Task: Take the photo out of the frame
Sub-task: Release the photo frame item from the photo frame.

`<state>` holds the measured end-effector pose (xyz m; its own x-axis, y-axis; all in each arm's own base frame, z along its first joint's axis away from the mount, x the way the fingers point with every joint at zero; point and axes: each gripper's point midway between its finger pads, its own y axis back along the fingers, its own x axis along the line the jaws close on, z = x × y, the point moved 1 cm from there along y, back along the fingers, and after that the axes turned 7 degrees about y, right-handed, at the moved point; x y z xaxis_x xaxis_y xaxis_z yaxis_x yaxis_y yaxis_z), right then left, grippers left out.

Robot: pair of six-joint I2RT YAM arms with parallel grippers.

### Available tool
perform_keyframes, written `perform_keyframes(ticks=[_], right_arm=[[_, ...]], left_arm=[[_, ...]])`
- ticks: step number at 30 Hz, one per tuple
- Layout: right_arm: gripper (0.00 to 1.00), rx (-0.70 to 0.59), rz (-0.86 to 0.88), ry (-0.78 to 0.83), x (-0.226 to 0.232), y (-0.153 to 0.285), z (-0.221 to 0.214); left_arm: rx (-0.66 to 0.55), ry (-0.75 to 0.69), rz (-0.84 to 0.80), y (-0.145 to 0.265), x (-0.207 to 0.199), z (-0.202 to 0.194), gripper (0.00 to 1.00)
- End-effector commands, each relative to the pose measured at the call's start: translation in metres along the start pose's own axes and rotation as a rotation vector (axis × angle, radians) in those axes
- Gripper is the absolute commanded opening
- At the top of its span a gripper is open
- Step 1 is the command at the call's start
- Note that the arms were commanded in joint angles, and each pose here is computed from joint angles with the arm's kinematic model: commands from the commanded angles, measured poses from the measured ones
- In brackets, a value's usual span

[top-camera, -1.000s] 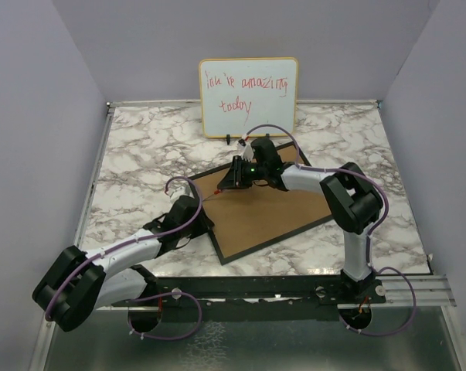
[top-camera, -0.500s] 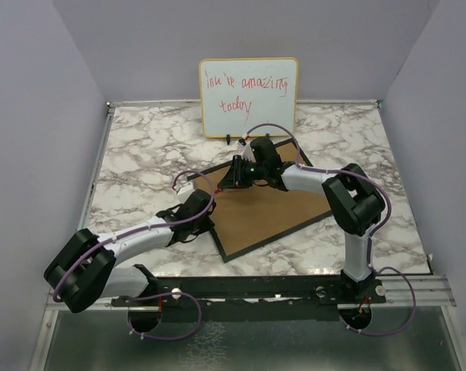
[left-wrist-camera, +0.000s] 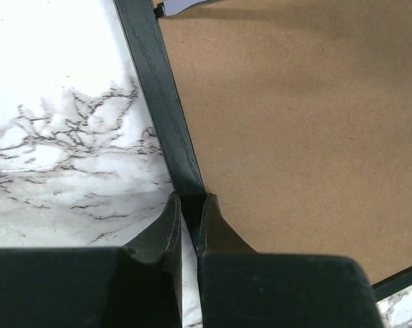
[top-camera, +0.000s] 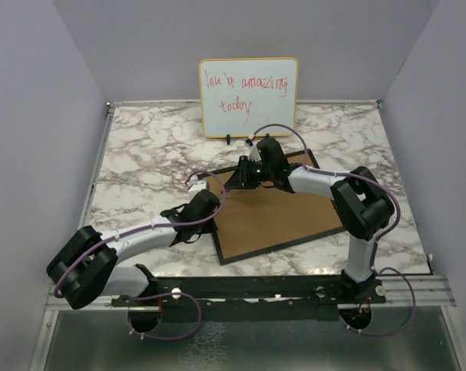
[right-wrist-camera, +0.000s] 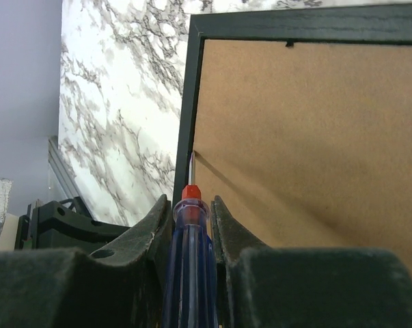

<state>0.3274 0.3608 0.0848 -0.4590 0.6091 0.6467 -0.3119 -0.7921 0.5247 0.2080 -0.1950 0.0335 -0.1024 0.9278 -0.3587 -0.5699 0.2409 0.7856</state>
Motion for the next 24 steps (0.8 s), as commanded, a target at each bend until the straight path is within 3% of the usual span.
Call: perform_keyframes(ticks=[1, 24], right_arm=[[0.01, 0.061, 0.021, 0.002, -0.012, 0.009, -0.019], [0.01, 0.05, 0.075, -0.138, -0.028, -0.002, -0.045]], left_arm=[[0.234, -0.23, -0.048, 0.006, 0.017, -0.055, 0.0], [0.238, -0.211, -0.095, -0.001, 0.019, -0.067, 0.0]])
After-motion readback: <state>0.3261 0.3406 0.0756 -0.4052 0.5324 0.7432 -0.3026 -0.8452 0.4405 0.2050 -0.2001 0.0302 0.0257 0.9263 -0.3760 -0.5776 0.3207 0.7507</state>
